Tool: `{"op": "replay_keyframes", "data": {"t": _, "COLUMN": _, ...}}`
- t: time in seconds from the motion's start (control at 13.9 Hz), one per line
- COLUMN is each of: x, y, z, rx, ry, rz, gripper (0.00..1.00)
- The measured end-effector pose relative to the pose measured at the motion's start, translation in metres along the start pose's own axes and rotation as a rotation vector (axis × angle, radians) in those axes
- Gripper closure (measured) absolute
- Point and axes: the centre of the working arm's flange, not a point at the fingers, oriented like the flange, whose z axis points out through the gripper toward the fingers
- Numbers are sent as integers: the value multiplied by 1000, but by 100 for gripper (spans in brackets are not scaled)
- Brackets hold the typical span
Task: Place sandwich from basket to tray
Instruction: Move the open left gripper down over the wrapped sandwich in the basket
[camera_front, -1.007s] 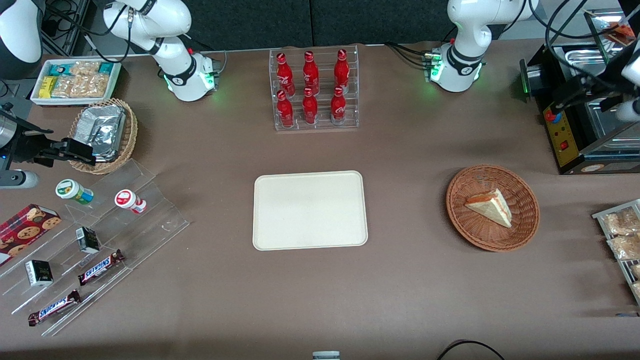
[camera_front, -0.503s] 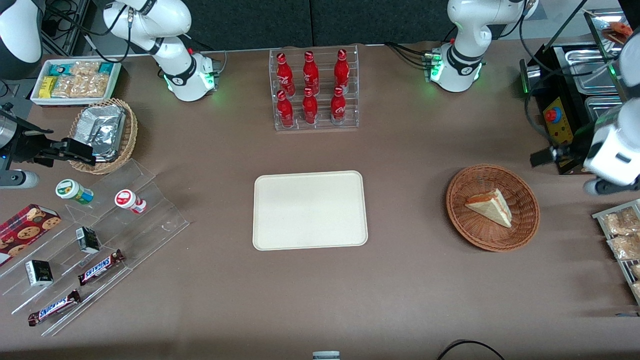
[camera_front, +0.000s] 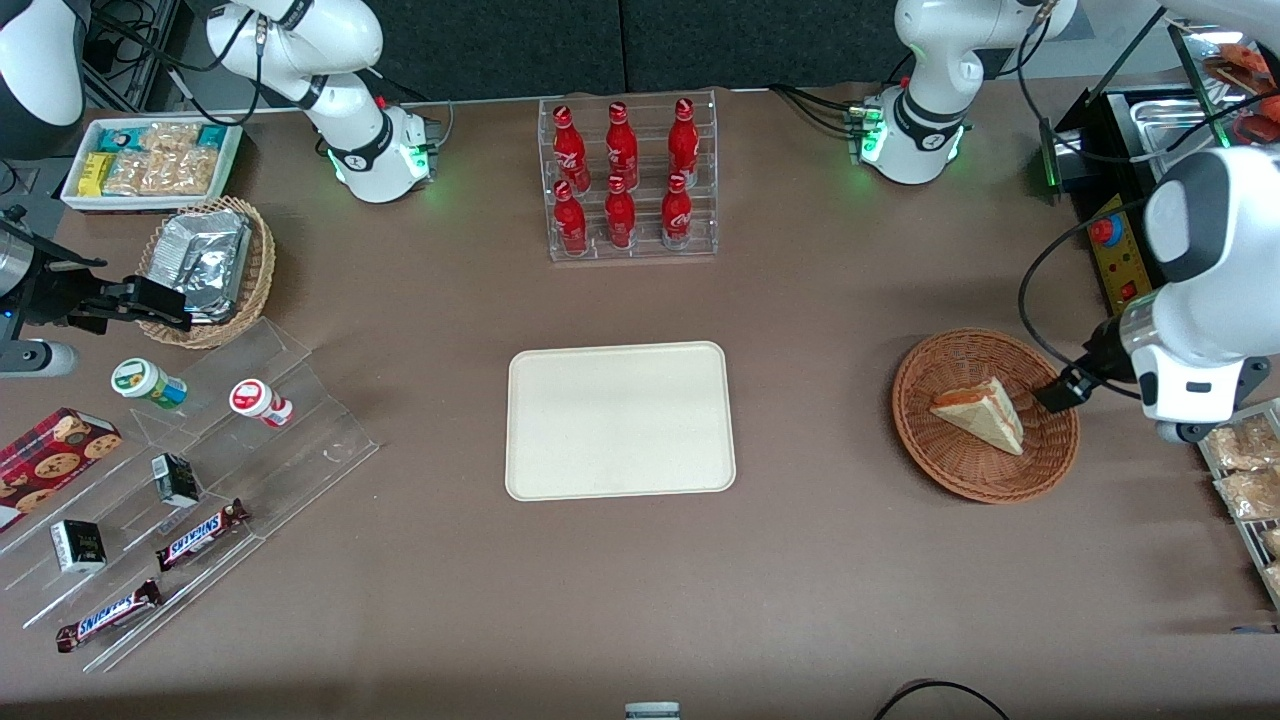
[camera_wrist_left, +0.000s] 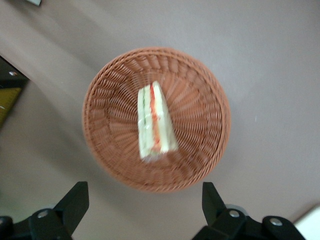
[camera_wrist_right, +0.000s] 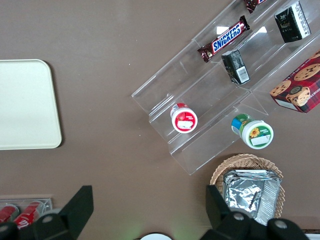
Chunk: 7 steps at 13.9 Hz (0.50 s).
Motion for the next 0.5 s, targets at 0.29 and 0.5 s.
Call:
{"op": "replay_keyframes", "data": {"t": 0.29, "x": 0, "y": -15, "z": 71, "rx": -42, "ry": 33, "rz": -103, "gripper": 0}}
{"op": "replay_keyframes", "data": {"t": 0.5, "x": -6, "y": -31, "z": 115, "rx": -73, "ry": 55, "rz": -156, "gripper": 0}}
